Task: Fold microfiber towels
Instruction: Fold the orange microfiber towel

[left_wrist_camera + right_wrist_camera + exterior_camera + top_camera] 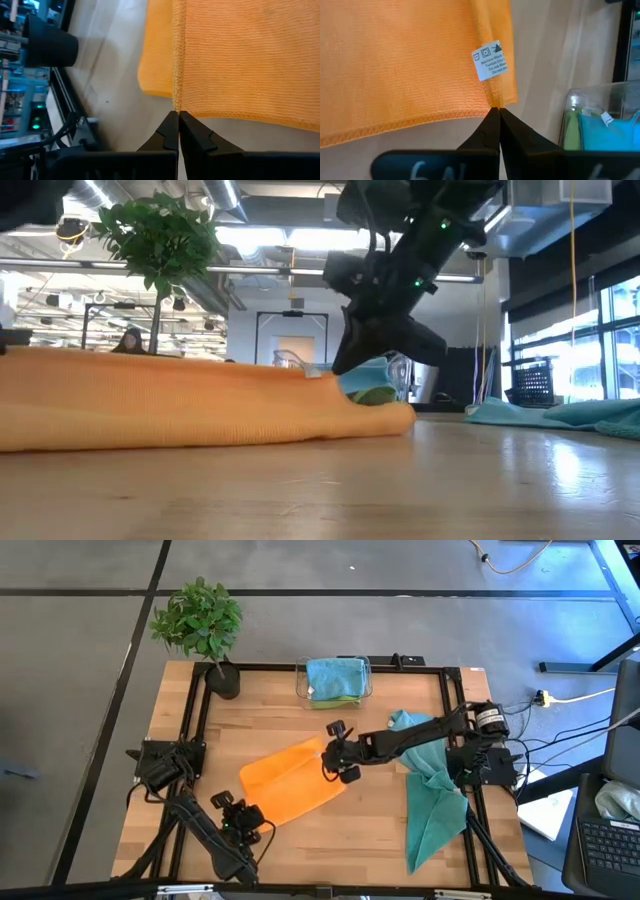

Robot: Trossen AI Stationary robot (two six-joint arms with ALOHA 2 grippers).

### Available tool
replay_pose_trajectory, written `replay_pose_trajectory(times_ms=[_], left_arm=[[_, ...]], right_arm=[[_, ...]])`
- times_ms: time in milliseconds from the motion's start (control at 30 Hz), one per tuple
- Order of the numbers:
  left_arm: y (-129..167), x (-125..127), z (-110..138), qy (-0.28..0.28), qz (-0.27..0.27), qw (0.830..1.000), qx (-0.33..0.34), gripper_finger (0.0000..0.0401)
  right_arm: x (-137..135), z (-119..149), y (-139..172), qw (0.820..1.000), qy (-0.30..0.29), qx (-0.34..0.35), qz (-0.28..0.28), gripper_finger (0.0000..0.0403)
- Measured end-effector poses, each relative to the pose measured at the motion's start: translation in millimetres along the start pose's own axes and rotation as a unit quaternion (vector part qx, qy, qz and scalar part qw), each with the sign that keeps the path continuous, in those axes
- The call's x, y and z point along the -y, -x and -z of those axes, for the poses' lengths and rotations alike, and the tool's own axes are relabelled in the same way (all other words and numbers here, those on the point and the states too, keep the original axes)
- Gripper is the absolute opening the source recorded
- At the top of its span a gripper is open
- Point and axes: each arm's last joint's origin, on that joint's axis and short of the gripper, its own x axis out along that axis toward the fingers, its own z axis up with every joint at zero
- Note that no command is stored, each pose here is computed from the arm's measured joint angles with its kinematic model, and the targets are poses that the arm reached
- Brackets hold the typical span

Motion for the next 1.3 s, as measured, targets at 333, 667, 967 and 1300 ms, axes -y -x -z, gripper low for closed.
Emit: replay_pose_trajectory(times_ms=[333, 667, 967, 1300], left_arm=[[-20.0, -3.4, -8.6, -0.011, -0.034, 0.999, -0.007, 0.0], [-27.3, -4.7, -20.0, -0.032, -0.041, 0.998, -0.023, 0.0], [-18.6, -3.5, -40.8, -0.052, -0.015, 0.998, -0.024, 0.0], [-32.9, -6.5, -45.4, -0.053, -0.039, 0.998, -0.024, 0.0]], right_arm=[[13.5, 14.5, -12.7, 0.999, -0.033, 0.02, 0.004, 0.0005], [21.1, 19.7, -18.0, 0.998, -0.055, 0.041, 0.013, 0.0005], [28.2, 20.3, -19.6, 0.996, -0.07, 0.051, 0.028, 0.0005], [33.3, 24.1, -21.5, 0.996, -0.075, 0.045, 0.033, 0.0005]])
